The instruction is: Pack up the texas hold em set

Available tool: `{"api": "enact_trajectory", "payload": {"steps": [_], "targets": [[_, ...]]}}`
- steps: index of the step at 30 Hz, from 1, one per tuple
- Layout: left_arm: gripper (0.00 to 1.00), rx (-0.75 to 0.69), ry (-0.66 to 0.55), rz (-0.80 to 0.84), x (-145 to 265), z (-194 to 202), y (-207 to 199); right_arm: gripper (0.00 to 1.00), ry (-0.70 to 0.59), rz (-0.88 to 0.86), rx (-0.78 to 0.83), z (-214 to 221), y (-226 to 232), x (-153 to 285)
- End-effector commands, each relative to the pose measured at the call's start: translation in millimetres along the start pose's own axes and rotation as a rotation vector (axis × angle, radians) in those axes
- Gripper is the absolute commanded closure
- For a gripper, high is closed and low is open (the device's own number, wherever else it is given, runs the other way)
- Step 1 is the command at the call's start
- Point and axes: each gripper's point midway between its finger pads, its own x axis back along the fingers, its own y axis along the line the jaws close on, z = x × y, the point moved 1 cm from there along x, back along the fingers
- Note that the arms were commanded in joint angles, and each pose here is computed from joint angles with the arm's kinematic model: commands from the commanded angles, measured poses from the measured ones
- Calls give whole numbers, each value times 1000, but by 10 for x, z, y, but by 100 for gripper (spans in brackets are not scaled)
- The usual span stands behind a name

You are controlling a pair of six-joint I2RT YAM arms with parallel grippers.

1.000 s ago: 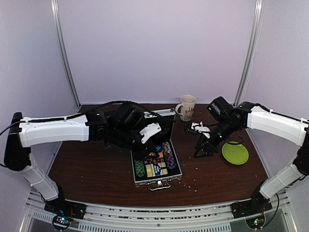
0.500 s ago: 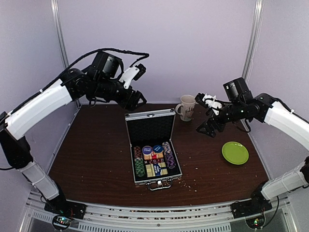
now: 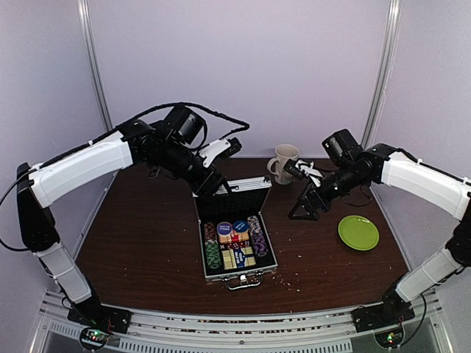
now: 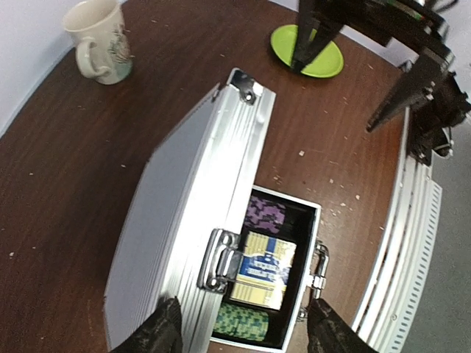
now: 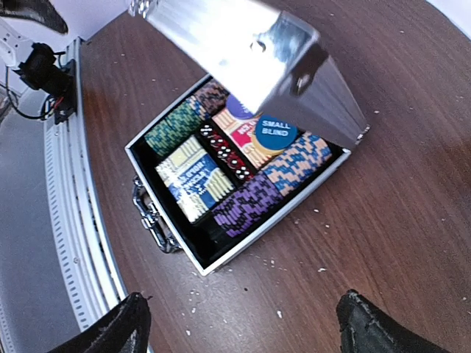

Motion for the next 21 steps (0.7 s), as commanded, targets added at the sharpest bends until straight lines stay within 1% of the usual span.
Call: {"api": "enact_trajectory", "payload": {"steps": [1, 4, 7, 9, 11, 14, 15, 17, 21], "targets": [[40, -3, 135, 133, -229, 425, -408, 12, -21, -156, -47, 63, 245, -52], [40, 7, 146, 158, -258, 550, -584, 13, -39, -188, -75, 148, 303, -107], [40, 44, 124, 148, -213, 682, -686, 20, -89, -207, -104, 217, 377, -138], [40, 116, 87, 98, -156, 762, -635, 22, -110, -185, -129, 265, 360, -181], [38, 227, 57, 1, -136, 896, -482, 23, -111, -171, -172, 300, 310, -265], [39, 418, 85, -63, -234, 1222, -299, 25, -69, -206, -236, 318, 263, -458], [39, 475, 94, -58, -286, 1320, -279, 26, -46, -225, -255, 318, 256, -529], [39, 535, 98, -26, -373, 1455, -310, 29, 2, -262, -292, 320, 245, -667], [38, 625, 62, 22, -490, 1541, -308, 33, 67, -270, -332, 356, 158, -918]]}}
